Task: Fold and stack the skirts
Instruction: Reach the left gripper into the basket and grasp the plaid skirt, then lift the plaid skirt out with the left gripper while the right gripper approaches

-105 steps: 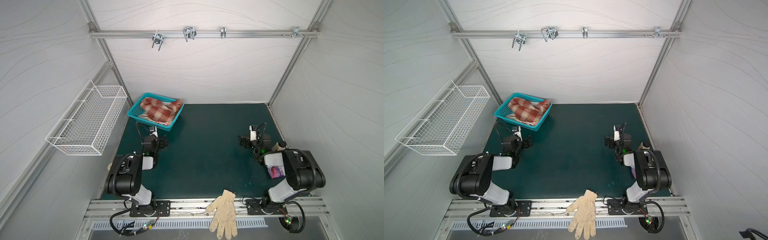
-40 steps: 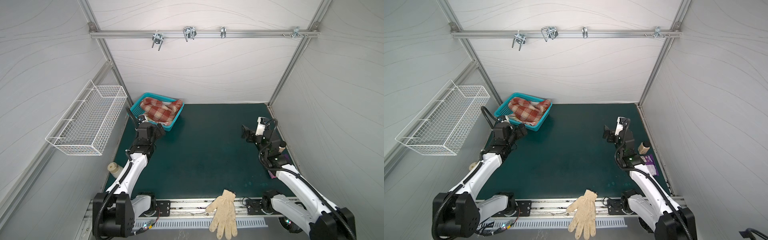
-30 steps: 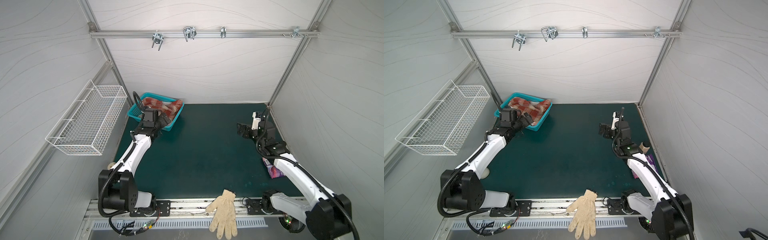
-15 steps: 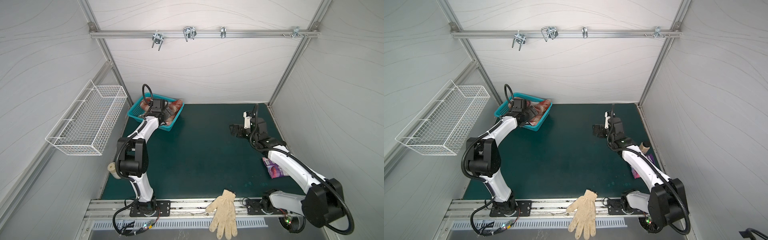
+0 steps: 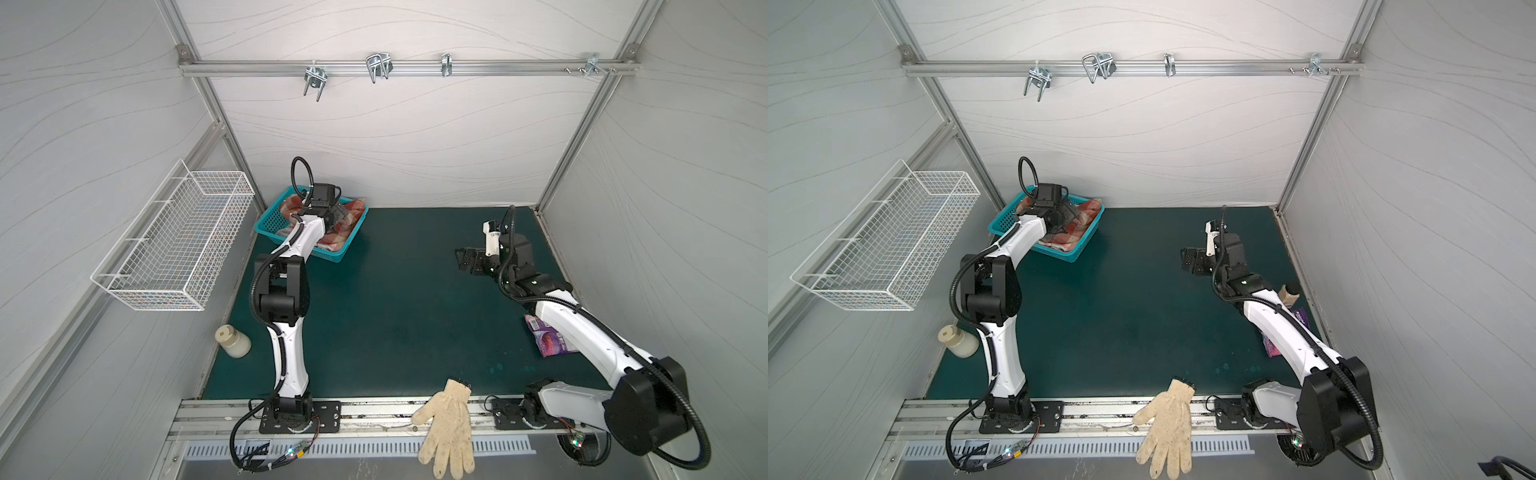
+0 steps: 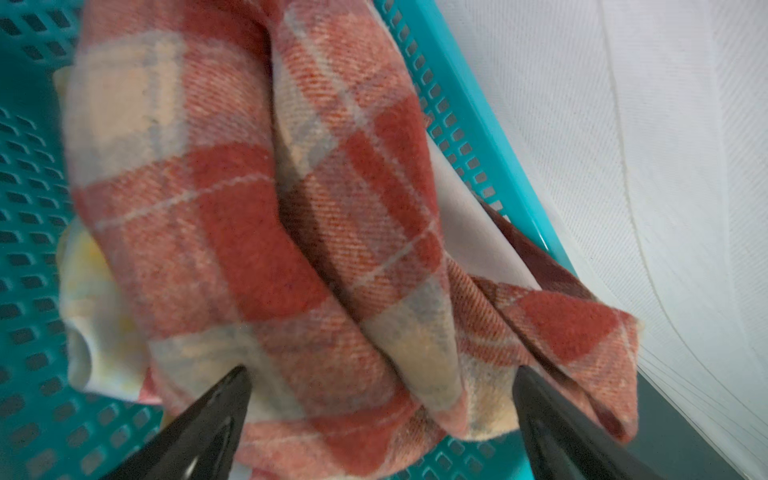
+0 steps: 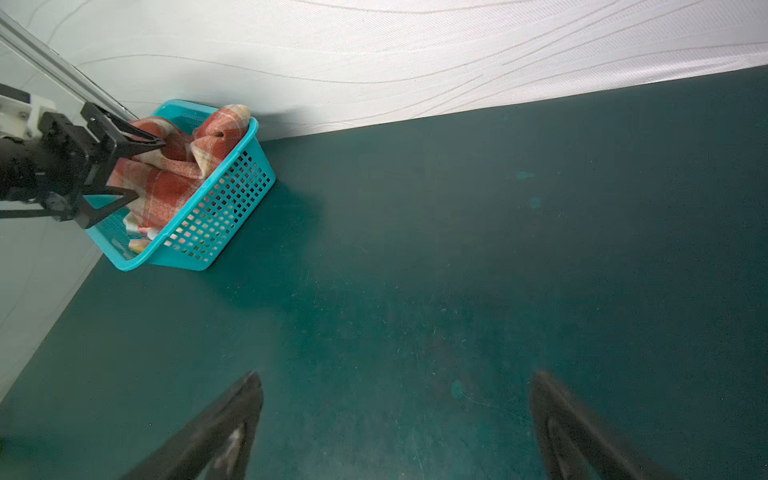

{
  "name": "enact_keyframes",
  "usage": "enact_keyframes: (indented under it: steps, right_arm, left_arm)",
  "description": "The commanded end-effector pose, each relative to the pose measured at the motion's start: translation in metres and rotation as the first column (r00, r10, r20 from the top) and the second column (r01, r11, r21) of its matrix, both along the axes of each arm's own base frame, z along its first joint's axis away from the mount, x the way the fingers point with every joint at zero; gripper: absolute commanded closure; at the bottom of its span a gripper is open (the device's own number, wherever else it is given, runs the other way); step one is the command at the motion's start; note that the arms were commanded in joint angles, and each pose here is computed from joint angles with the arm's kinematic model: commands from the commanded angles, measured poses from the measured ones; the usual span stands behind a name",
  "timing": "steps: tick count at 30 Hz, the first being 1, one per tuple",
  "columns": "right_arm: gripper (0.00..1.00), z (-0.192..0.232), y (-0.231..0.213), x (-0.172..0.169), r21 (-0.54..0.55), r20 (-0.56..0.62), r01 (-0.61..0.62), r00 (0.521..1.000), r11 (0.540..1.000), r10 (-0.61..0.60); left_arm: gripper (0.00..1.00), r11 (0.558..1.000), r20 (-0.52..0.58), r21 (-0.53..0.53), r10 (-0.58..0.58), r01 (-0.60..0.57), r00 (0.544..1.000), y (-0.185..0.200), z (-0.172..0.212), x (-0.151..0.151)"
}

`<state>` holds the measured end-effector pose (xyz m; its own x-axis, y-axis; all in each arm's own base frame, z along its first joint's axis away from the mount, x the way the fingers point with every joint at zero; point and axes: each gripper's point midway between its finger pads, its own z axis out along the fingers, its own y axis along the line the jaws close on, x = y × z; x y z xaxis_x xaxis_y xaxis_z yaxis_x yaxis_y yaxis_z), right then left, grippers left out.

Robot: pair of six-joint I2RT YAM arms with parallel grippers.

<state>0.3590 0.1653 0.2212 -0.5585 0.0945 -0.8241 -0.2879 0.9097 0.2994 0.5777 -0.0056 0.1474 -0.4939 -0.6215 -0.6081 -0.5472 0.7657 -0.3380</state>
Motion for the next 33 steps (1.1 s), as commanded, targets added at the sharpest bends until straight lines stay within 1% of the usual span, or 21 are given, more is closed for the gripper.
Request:
enact_keyframes:
  steps: [1, 3, 6, 10, 13, 15, 18, 20, 21, 22, 23, 29, 33]
  right_arm:
    - [0.01, 0.012, 0.011, 0.002, 0.032, 0.007, -0.034, 0.999, 0.999, 0.034]
    - [0.01, 0.010, 0.012, 0.003, 0.037, 0.000, -0.035, 0.999, 0.999, 0.035]
    - [0.01, 0.005, 0.014, 0.003, 0.049, -0.009, -0.040, 0.999, 0.998, 0.040]
    - [0.01, 0.001, 0.018, 0.003, 0.064, -0.025, -0.049, 0.998, 0.997, 0.050]
    - [0.01, 0.001, 0.018, 0.003, 0.072, -0.026, -0.049, 0.998, 0.996, 0.051]
    - [0.01, 0.002, 0.019, 0.002, 0.077, -0.028, -0.054, 0.998, 0.996, 0.056]
    - [0.01, 0.005, 0.020, 0.000, 0.083, -0.029, -0.060, 0.998, 0.995, 0.063]
    - [0.01, 0.006, 0.019, -0.002, 0.080, -0.025, -0.062, 0.998, 0.995, 0.065]
    - [0.01, 0.007, 0.018, -0.003, 0.080, -0.021, -0.062, 0.998, 0.995, 0.064]
    - [0.01, 0.009, 0.018, -0.004, 0.081, -0.017, -0.060, 0.998, 0.995, 0.062]
    - [0.01, 0.010, 0.017, -0.005, 0.082, -0.014, -0.062, 0.998, 0.995, 0.064]
    - [0.01, 0.018, 0.020, -0.009, 0.085, 0.004, -0.081, 0.997, 0.993, 0.081]
    - [0.01, 0.025, 0.025, -0.010, 0.080, 0.021, -0.102, 0.995, 0.992, 0.101]
  left_arm:
    - [0.01, 0.998, -0.029, 0.044, 0.039, -0.037, 0.999, 0.008, 0.004, 0.008]
    - [0.01, 0.997, -0.069, 0.065, 0.038, -0.033, 0.997, 0.010, -0.001, 0.009]
    - [0.04, 0.994, -0.121, 0.105, 0.048, -0.035, 0.991, 0.014, -0.009, 0.007]
    - [0.10, 0.989, -0.176, 0.151, 0.036, -0.010, 0.984, 0.016, -0.019, 0.001]
    - [0.18, 0.987, -0.220, 0.161, 0.021, 0.015, 0.975, 0.015, -0.029, -0.005]
    - [0.28, 0.987, -0.243, 0.158, 0.007, 0.033, 0.970, 0.013, -0.036, -0.007]
    - [0.58, 0.988, -0.251, 0.138, -0.032, 0.069, 0.968, 0.008, -0.038, -0.007]
    - [0.77, 0.990, -0.225, 0.104, -0.073, 0.098, 0.972, -0.001, -0.031, -0.003]
    - [0.83, 0.991, -0.212, 0.087, -0.085, 0.105, 0.974, -0.004, -0.027, -0.002]
    - [0.93, 0.991, -0.195, 0.070, -0.101, 0.117, 0.975, -0.008, -0.021, -0.001]
    - [1.00, 0.991, -0.182, 0.061, -0.107, 0.120, 0.977, -0.010, -0.015, -0.001]
    - [1.00, 0.981, -0.064, 0.078, -0.172, 0.176, 0.983, -0.030, 0.044, -0.005]
    - [1.00, 0.976, 0.030, 0.092, -0.203, 0.200, 0.979, -0.041, 0.085, -0.016]
